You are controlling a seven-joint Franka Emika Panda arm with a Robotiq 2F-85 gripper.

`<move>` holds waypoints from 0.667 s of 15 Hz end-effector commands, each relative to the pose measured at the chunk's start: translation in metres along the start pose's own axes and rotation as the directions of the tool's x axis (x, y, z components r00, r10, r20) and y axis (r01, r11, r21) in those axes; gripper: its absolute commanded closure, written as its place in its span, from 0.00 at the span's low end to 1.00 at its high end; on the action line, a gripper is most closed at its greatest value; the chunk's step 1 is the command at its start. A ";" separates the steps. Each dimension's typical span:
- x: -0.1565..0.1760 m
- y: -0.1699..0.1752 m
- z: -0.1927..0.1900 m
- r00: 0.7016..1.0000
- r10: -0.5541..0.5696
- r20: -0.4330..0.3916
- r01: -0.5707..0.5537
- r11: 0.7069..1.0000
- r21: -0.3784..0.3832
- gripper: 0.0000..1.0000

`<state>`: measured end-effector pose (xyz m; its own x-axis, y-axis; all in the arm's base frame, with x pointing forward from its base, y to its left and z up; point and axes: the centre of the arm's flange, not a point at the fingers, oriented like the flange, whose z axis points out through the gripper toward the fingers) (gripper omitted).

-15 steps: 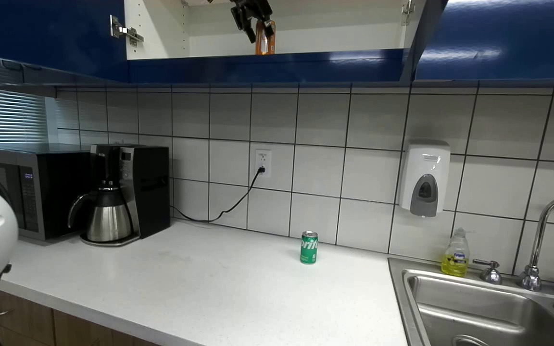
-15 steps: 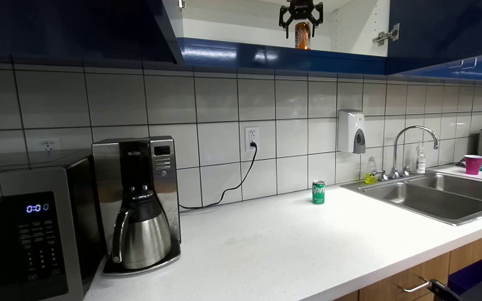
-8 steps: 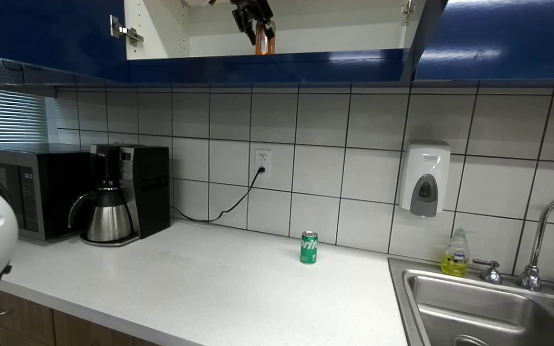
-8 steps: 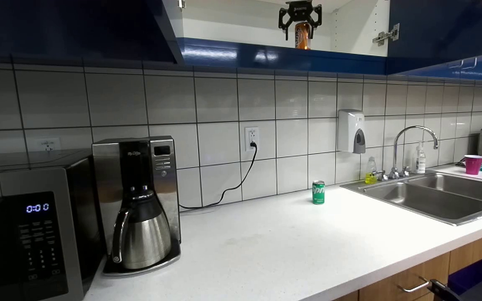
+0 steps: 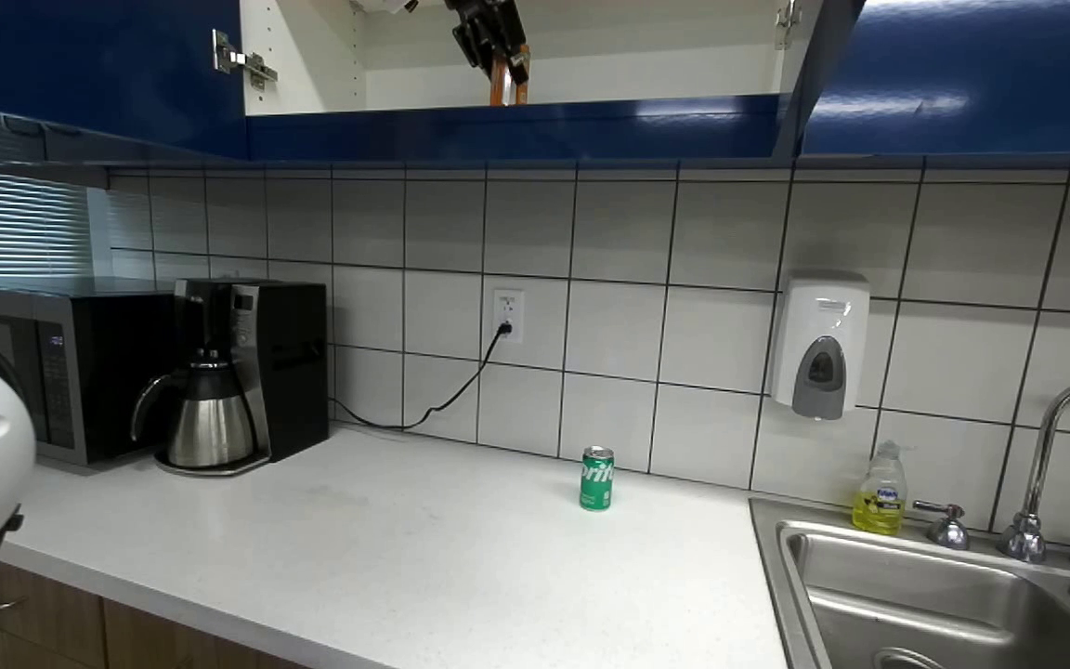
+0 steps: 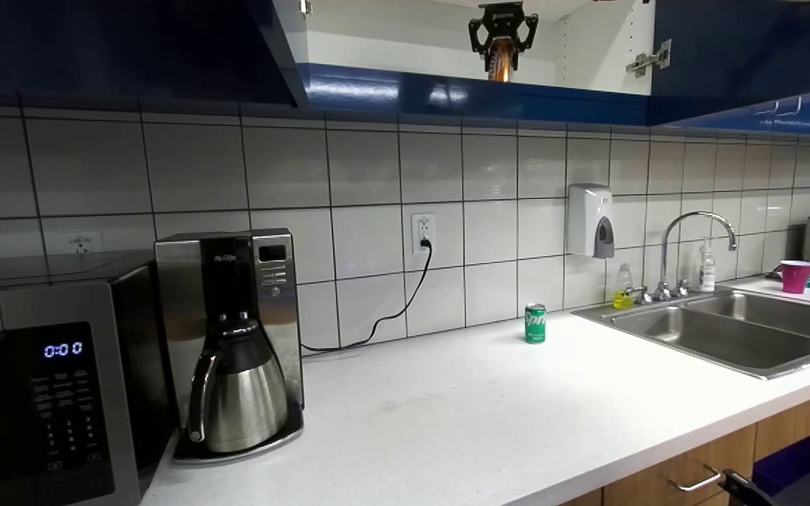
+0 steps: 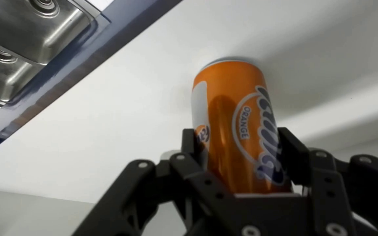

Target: Remove the can from the cupboard

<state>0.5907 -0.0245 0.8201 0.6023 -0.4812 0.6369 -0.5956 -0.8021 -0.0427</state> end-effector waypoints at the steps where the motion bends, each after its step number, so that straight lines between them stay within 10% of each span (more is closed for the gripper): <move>1: 0.003 -0.009 -0.004 1.000 0.021 0.000 -0.021 1.000 -0.004 0.62; 10: -0.045 -0.033 -0.027 0.999 -0.049 -0.004 0.049 0.998 0.029 0.62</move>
<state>0.5865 0.0144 0.8200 0.6350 -0.4372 0.6368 -0.5415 -0.8399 -0.0367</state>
